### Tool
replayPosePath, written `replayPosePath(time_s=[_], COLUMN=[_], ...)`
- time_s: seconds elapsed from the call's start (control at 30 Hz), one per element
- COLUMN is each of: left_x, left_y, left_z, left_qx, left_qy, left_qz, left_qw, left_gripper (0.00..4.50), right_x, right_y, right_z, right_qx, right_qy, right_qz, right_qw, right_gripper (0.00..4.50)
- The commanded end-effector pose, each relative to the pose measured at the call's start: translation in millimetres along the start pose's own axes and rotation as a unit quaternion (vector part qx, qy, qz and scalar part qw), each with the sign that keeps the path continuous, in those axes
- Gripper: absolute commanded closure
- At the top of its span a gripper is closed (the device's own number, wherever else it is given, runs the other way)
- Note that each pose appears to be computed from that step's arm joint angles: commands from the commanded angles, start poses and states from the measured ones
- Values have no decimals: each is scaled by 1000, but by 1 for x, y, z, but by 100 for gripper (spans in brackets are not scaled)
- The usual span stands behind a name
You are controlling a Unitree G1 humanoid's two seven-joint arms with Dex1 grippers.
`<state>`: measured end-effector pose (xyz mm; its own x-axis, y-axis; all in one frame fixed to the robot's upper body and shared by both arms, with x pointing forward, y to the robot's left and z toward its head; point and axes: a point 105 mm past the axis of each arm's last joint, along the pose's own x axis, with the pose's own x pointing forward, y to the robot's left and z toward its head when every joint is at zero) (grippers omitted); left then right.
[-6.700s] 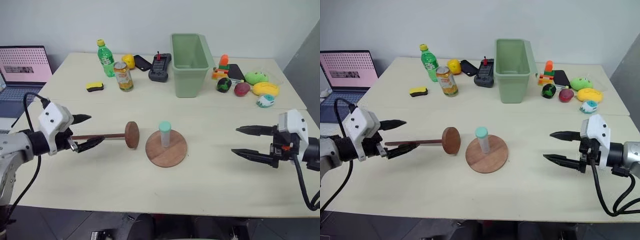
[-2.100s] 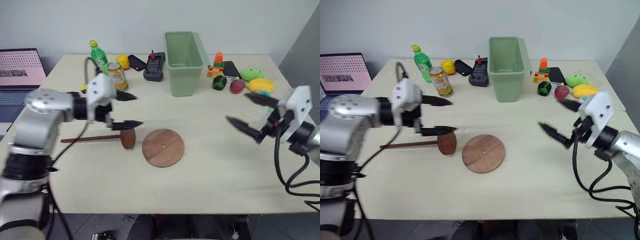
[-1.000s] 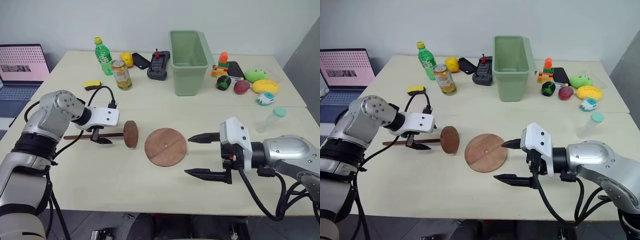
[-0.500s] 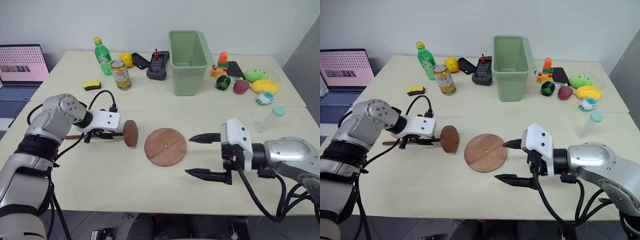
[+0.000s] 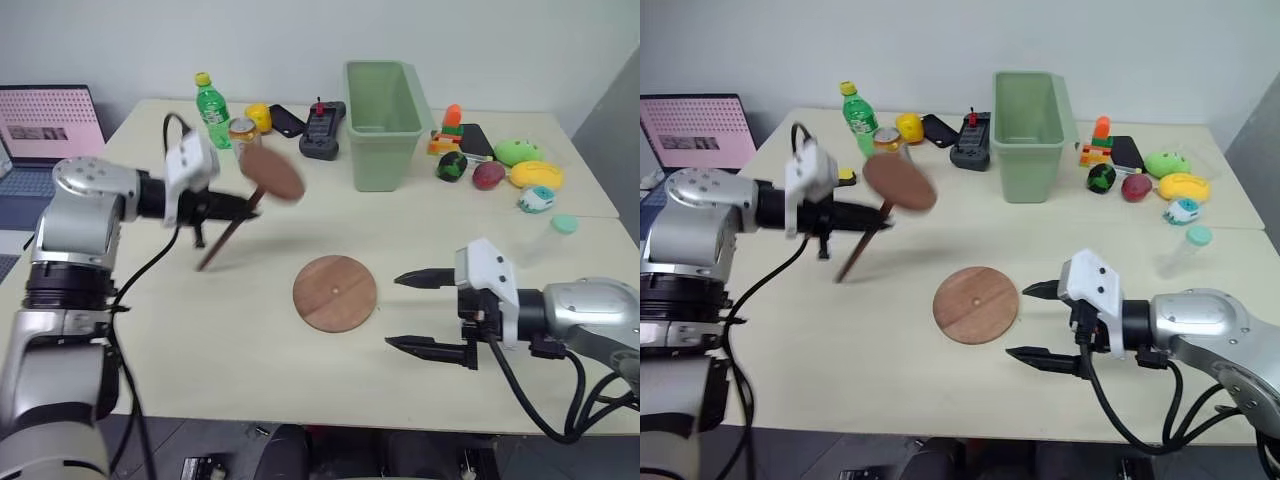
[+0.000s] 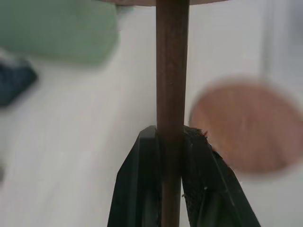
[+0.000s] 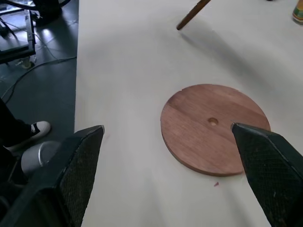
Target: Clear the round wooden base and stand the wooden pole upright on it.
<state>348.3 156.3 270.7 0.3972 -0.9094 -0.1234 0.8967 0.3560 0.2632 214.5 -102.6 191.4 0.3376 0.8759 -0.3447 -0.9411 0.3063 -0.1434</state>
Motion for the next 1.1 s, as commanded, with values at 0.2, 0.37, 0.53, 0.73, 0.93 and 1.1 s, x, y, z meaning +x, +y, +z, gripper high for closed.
replayPosePath(time_s=[0.2,0.37,0.53,0.73,0.93,1.1], left_x=[29,40,49,58,64,68], left_y=[-49,-64,-71,-72,-75,-81], left_z=[26,8,-11,-18,-20,-22], left_qx=[-40,-38,-49,-36,-32,-41], left_qy=[-142,-142,-146,-152,-157,-158], left_qz=[-32,-43,-32,-24,-28,-35], left_qw=[989,988,988,987,987,986], left_gripper=[425,425,425,425,425,425], right_x=[-6,1,11,16,15,13], right_y=[13,15,14,10,6,5], right_z=[3,-2,-5,-8,-10,-12], right_qx=[-31,-30,-9,1,-1,0], right_qy=[-33,-41,-58,-57,-48,-40], right_qz=[-33,-43,-58,-76,-87,-88], right_qw=[998,998,997,995,995,995], right_gripper=[0,0,0,0,0,0])
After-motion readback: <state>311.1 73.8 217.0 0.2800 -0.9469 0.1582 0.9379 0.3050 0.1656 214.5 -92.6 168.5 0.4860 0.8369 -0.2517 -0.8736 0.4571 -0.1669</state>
